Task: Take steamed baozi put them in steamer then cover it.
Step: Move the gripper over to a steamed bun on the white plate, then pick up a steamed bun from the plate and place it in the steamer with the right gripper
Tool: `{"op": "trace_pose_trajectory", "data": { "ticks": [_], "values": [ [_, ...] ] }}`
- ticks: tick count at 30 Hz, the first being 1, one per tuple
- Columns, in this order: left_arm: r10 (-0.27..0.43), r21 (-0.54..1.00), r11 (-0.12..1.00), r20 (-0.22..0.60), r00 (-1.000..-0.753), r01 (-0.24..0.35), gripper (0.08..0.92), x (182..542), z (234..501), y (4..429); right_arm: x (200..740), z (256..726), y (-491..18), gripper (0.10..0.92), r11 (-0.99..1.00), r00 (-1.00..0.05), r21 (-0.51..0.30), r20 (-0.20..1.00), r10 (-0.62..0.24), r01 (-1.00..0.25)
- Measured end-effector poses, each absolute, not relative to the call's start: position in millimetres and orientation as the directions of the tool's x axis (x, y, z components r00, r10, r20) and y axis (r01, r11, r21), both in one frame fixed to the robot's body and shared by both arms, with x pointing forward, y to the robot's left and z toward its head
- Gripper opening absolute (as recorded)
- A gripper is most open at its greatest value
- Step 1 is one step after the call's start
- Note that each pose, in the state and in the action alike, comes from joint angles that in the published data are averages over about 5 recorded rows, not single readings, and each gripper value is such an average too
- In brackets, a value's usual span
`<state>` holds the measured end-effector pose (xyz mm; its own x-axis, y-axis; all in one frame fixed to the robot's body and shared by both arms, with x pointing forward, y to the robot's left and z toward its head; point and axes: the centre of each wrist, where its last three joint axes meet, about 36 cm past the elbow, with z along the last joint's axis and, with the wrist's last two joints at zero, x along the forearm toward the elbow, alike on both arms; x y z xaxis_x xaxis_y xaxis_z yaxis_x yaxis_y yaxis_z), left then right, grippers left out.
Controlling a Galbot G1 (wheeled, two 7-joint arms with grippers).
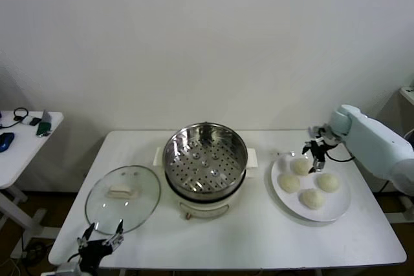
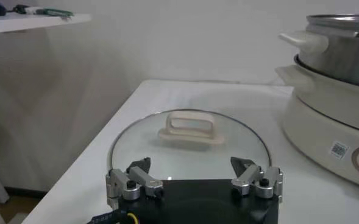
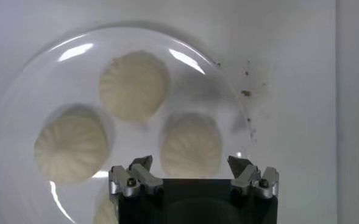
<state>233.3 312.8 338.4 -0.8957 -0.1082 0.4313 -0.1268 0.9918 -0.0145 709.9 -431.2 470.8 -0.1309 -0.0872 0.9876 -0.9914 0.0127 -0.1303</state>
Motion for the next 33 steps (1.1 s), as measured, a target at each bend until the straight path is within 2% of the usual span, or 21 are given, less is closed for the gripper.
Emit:
{"op": "trace_pose_trajectory", "data": {
  "ticks": [7, 15, 22, 27, 33],
  "values": [
    [-0.112, -0.015, 0.991, 0.432, -0.895, -0.131, 0.823, 235, 337, 313, 713, 464, -427, 0.781, 0.015, -0.152, -0.152, 0.985, -0.086, -0.988],
    [-0.104, -0.018, 0.992, 0.428, -0.898, -0.124, 0.823, 236, 337, 312, 713, 462, -427, 0.654, 0.01, -0.156, -0.155, 0.985, -0.081, -0.988],
    [-0.099, -0.019, 0.993, 0.425, -0.9, -0.119, 0.823, 236, 338, 310, 715, 471, -426, 0.628, -0.008, -0.162, -0.163, 0.983, -0.088, -0.987],
    [-0.098, -0.02, 0.993, 0.423, -0.901, -0.117, 0.823, 237, 338, 309, 723, 510, -415, 0.628, -0.075, -0.189, -0.197, 0.976, -0.103, -0.977],
    [-0.092, -0.018, 0.994, 0.418, -0.904, -0.11, 0.823, 239, 340, 308, 739, 603, -364, 0.628, -0.253, -0.259, -0.292, 0.953, -0.155, -0.922]
  ]
}}
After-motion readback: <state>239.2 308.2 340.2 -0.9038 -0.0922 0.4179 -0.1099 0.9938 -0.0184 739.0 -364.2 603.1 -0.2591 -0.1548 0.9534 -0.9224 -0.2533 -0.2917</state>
